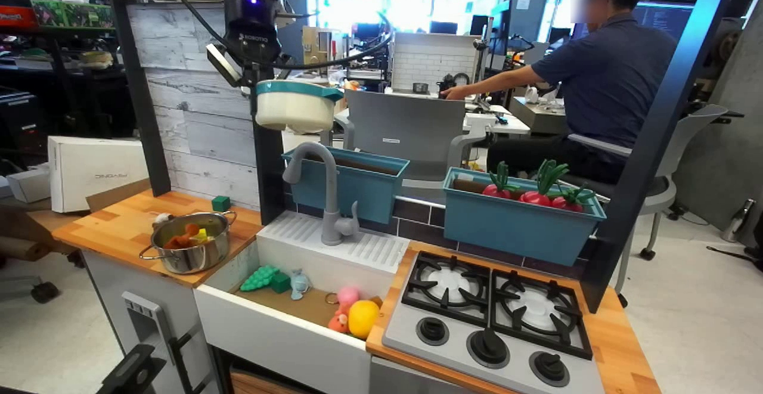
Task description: Put the white pot in the sink.
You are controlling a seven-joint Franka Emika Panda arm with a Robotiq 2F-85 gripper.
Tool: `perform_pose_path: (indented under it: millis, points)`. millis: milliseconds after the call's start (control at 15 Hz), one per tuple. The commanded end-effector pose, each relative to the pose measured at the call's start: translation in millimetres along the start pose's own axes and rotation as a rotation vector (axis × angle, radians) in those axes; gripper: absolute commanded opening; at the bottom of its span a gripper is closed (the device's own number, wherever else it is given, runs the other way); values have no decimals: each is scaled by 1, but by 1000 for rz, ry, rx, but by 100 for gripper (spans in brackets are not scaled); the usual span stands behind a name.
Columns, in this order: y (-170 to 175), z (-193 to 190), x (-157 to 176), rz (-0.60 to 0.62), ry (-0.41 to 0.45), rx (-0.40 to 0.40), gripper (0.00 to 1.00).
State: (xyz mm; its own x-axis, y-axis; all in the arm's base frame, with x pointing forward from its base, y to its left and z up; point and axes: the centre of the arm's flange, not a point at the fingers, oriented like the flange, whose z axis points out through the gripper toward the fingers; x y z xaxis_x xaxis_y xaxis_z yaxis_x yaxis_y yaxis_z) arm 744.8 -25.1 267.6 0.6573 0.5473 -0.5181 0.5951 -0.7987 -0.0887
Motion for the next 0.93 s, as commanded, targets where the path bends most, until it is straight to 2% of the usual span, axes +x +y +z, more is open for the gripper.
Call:
perform_pose_path:
  millis: [0, 200, 467, 733, 867]
  points:
    - [-54, 41, -31, -74, -79, -68, 1]
    - [-49, 41, -37, -57, -89, -76, 1]
    - [-39, 40, -50, -12, -31, -43, 1]
    - [-27, 49, -54, 30, -68, -48, 1]
    - [-17, 60, -54, 92, -77, -30, 1]
